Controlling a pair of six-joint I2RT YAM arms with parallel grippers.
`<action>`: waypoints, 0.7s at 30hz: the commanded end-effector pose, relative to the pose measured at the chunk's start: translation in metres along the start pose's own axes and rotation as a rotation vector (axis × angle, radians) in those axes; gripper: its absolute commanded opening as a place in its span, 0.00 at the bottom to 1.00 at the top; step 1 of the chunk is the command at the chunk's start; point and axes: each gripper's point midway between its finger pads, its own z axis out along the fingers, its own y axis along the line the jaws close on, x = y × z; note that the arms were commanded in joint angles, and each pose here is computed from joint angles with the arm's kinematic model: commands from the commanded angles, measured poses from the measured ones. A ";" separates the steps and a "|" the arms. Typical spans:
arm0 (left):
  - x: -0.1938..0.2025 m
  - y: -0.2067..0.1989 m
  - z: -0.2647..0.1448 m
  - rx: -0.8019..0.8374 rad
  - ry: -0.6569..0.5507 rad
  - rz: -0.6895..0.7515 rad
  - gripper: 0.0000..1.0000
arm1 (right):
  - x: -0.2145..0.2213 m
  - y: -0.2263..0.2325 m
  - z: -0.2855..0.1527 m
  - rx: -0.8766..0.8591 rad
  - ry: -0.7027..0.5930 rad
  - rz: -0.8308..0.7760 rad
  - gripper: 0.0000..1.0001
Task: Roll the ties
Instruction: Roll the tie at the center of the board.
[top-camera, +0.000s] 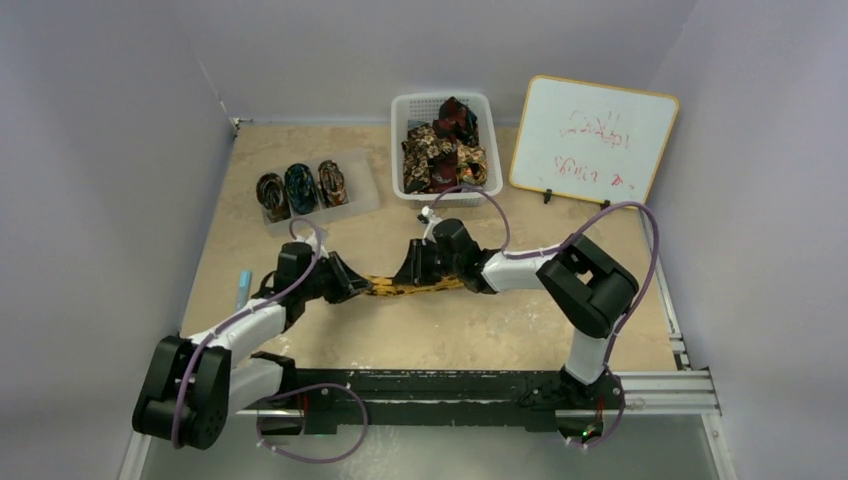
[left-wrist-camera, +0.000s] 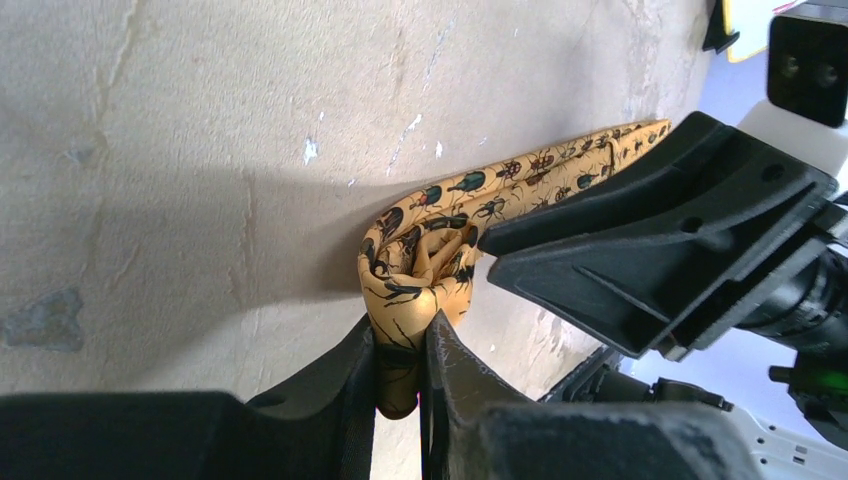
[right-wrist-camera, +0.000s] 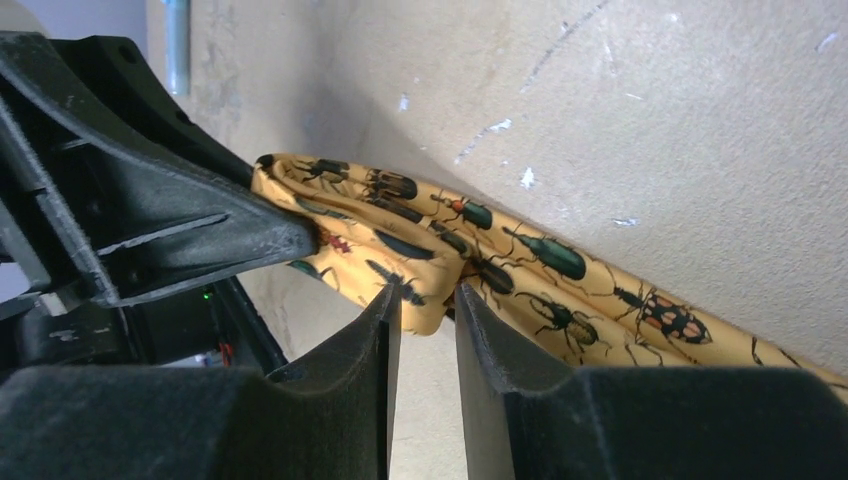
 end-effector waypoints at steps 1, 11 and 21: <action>-0.015 -0.007 -0.003 -0.065 -0.033 0.073 0.15 | -0.018 0.034 -0.009 -0.084 -0.036 -0.047 0.29; -0.013 0.000 -0.006 -0.188 -0.024 0.064 0.14 | -0.011 0.035 0.011 -0.056 -0.015 -0.043 0.20; -0.027 -0.007 -0.020 -0.257 -0.081 0.087 0.14 | -0.024 0.037 0.002 -0.010 -0.052 -0.107 0.24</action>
